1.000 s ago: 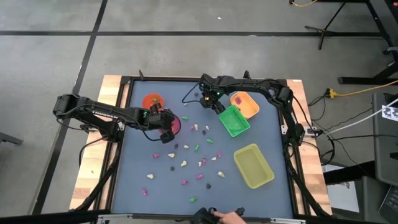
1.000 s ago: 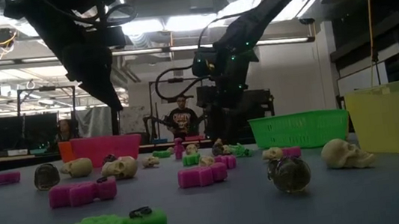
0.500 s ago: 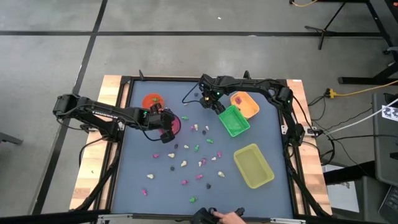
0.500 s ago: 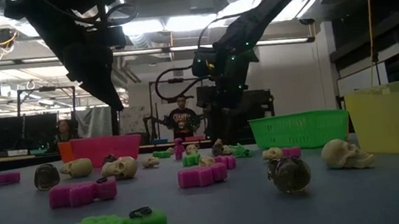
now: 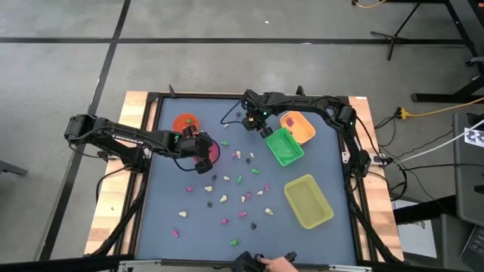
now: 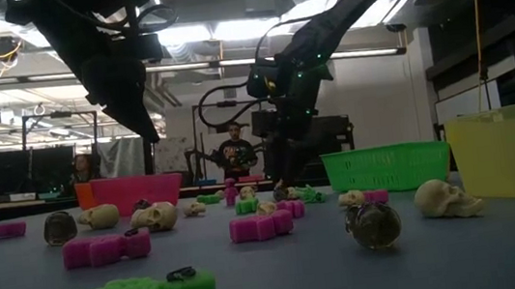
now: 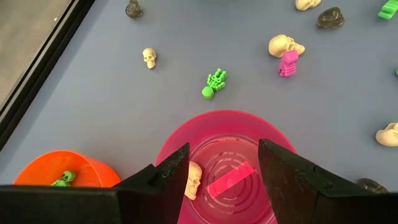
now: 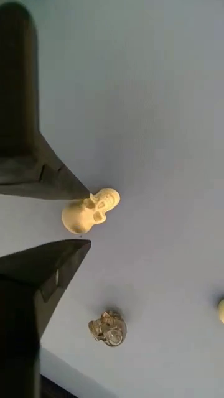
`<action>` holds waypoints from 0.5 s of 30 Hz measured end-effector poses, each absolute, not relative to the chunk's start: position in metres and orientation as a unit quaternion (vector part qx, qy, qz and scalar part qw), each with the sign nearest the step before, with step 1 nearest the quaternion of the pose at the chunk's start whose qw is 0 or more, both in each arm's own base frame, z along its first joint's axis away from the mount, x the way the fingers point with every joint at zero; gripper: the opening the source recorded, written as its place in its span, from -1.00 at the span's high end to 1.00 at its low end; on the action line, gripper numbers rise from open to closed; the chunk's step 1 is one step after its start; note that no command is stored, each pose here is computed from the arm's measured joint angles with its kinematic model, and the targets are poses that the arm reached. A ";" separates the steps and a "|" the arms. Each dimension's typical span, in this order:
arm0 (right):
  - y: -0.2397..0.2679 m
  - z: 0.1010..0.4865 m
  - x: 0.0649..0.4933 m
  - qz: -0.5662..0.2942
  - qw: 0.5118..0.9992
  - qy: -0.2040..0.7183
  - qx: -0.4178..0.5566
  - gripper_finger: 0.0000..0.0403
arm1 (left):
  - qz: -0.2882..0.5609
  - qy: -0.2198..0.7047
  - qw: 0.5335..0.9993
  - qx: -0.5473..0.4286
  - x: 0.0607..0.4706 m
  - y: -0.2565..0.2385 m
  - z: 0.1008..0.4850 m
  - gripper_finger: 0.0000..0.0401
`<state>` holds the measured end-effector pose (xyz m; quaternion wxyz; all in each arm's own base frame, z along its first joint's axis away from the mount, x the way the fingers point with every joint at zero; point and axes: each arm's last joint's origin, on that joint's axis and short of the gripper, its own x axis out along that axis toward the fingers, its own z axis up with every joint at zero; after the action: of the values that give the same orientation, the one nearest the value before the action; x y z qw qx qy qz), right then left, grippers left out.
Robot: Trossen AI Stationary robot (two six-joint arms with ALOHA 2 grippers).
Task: Sort Halloween decoration
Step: Put the white skull toy into the pink bin
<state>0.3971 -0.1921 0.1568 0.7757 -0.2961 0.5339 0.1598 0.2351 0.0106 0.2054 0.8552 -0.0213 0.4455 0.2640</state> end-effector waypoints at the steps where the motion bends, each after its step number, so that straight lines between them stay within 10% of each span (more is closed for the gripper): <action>1: -0.192 0.157 0.397 0.161 0.776 0.534 -0.295 0.49 | 0.264 0.445 0.855 -0.021 0.235 0.011 0.206 0.12; 15: -0.179 0.156 0.397 0.182 0.762 0.553 -0.285 0.59 | 0.264 0.445 0.855 -0.021 0.235 0.011 0.206 0.12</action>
<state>0.3966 -0.1787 0.1556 0.7617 -0.2851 0.5525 0.1823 0.2352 0.0105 0.2055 0.8553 -0.0213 0.4454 0.2640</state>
